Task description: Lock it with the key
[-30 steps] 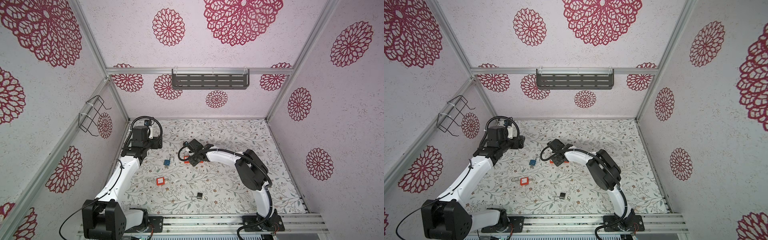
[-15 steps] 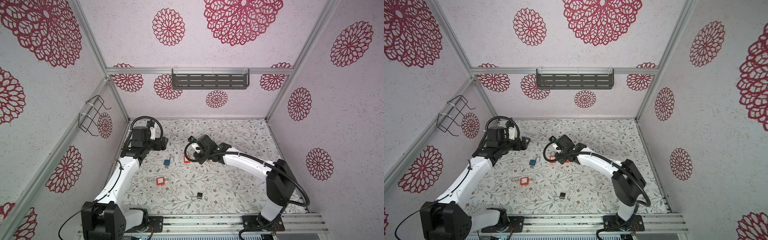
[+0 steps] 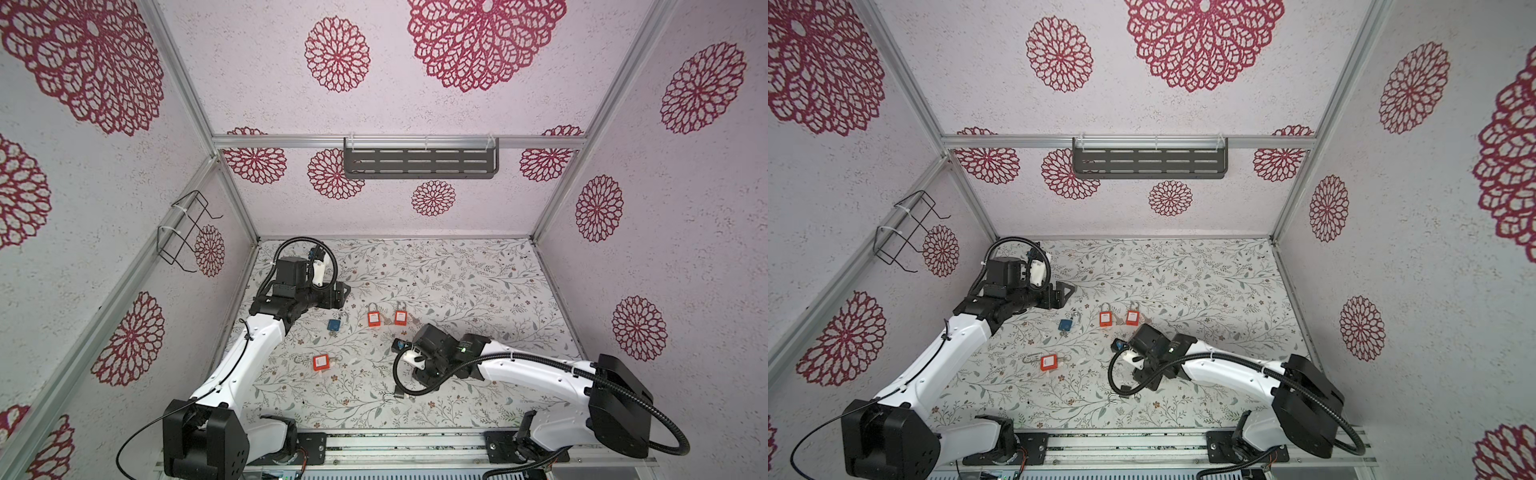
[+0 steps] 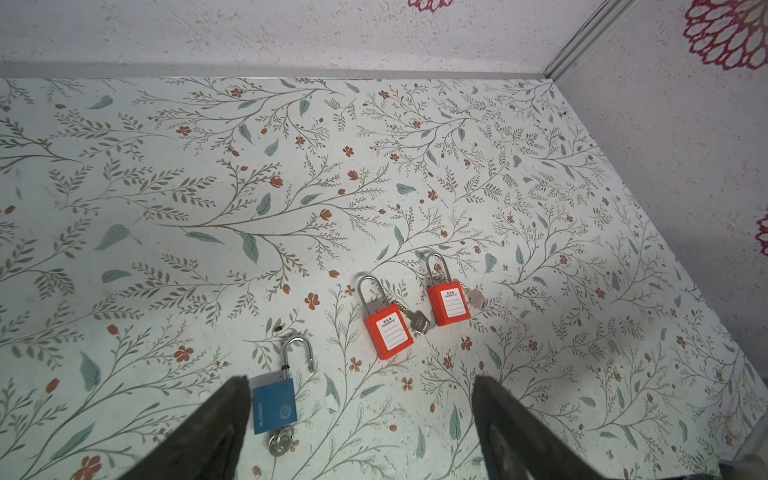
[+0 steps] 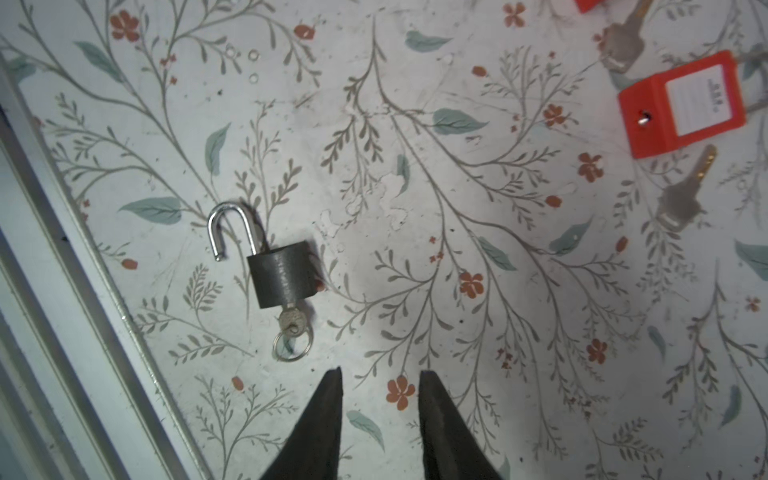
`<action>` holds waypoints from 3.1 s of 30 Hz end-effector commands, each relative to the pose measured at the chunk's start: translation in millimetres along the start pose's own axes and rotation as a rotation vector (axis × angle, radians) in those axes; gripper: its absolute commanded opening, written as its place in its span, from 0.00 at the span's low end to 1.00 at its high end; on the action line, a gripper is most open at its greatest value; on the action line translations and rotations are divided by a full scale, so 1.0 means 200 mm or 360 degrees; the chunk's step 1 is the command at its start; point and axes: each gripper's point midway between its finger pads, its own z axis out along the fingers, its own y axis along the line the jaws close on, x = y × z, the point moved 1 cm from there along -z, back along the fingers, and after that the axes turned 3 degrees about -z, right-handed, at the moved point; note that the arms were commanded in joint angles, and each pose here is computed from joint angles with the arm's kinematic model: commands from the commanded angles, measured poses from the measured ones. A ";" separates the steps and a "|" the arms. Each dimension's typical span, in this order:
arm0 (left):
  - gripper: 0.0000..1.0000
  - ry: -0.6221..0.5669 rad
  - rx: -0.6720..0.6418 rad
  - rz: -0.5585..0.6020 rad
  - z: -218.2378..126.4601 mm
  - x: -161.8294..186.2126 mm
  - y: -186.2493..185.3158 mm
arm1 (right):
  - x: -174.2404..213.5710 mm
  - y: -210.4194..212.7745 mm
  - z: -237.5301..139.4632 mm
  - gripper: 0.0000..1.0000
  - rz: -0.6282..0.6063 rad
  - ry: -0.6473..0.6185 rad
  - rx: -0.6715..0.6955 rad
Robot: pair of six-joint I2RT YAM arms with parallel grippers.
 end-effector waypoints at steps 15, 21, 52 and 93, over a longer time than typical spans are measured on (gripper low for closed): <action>0.92 0.0015 -0.0057 0.0118 -0.03 -0.05 -0.01 | -0.07 0.08 0.06 0.39 -0.0627 0.0115 -0.0222; 0.94 0.0020 -0.0051 0.0148 -0.07 -0.05 -0.03 | -0.05 0.14 0.11 0.42 -0.0680 0.0139 -0.0353; 1.00 0.0024 -0.0078 0.0197 -0.10 0.03 -0.01 | -0.04 0.22 0.29 0.54 -0.0856 0.0226 -0.0408; 1.00 0.0068 -0.0159 0.0188 -0.06 0.08 0.06 | -0.08 0.09 0.36 0.51 -0.0946 0.0312 -0.0354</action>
